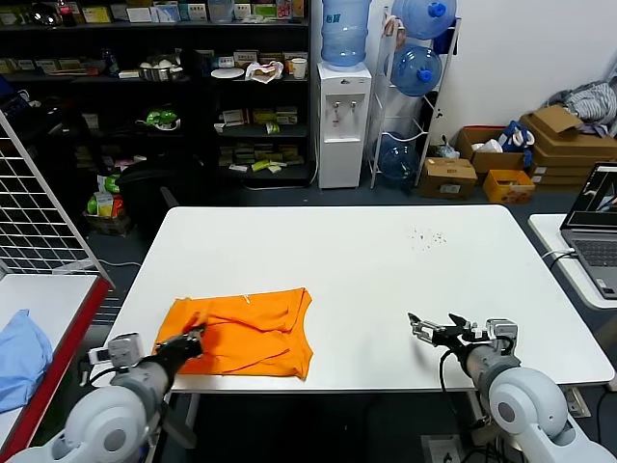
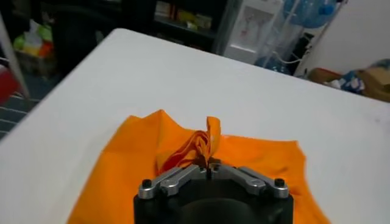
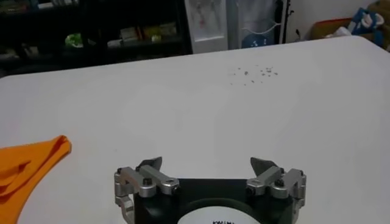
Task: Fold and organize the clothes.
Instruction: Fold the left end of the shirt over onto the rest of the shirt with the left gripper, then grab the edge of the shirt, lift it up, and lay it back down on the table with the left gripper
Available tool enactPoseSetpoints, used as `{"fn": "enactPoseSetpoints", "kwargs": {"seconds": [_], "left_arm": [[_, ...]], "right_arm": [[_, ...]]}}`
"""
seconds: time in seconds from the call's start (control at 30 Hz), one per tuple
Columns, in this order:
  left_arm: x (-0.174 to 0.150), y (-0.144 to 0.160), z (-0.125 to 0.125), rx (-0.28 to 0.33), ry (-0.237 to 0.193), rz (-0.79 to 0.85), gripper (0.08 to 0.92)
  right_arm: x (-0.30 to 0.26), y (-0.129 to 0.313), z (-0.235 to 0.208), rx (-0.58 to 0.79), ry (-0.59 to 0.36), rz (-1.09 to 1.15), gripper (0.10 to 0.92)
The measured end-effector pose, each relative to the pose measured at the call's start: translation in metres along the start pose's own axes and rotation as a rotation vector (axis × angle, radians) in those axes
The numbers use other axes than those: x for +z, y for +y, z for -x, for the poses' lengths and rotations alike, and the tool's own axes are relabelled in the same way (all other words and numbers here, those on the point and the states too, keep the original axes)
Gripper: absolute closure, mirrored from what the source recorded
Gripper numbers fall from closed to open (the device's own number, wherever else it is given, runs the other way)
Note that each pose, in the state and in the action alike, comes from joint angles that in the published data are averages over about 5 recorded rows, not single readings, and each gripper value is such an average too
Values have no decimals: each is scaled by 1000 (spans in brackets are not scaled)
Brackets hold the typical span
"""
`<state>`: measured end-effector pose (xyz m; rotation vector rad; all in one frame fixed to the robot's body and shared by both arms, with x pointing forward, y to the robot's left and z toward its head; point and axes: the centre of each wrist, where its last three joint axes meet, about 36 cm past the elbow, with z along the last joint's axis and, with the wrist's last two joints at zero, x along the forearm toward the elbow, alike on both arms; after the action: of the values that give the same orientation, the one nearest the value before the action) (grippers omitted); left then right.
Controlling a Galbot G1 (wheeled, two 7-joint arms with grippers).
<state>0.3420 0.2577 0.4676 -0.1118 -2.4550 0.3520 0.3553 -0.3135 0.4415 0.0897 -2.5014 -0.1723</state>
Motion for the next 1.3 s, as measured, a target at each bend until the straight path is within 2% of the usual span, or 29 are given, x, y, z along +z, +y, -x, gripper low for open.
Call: {"fn": "enactPoseSetpoints", "kwargs": {"seconds": [0.4, 0.77, 0.87, 1.13, 1.3], "left_arm": [[-3, -74, 17, 143, 30, -54, 896], [1, -99, 31, 183, 29, -44, 883], [0, -102, 35, 189, 15, -46, 821], [-2, -103, 37, 209, -4, -46, 587], [-4, -86, 36, 185, -14, -26, 440]], "right_arm": [[7, 2, 6, 7, 11, 15, 101], [11, 3, 6, 7, 15, 18, 101], [11, 3, 6, 7, 16, 18, 101], [11, 3, 7, 4, 15, 18, 101], [11, 4, 7, -2, 12, 19, 101]]}}
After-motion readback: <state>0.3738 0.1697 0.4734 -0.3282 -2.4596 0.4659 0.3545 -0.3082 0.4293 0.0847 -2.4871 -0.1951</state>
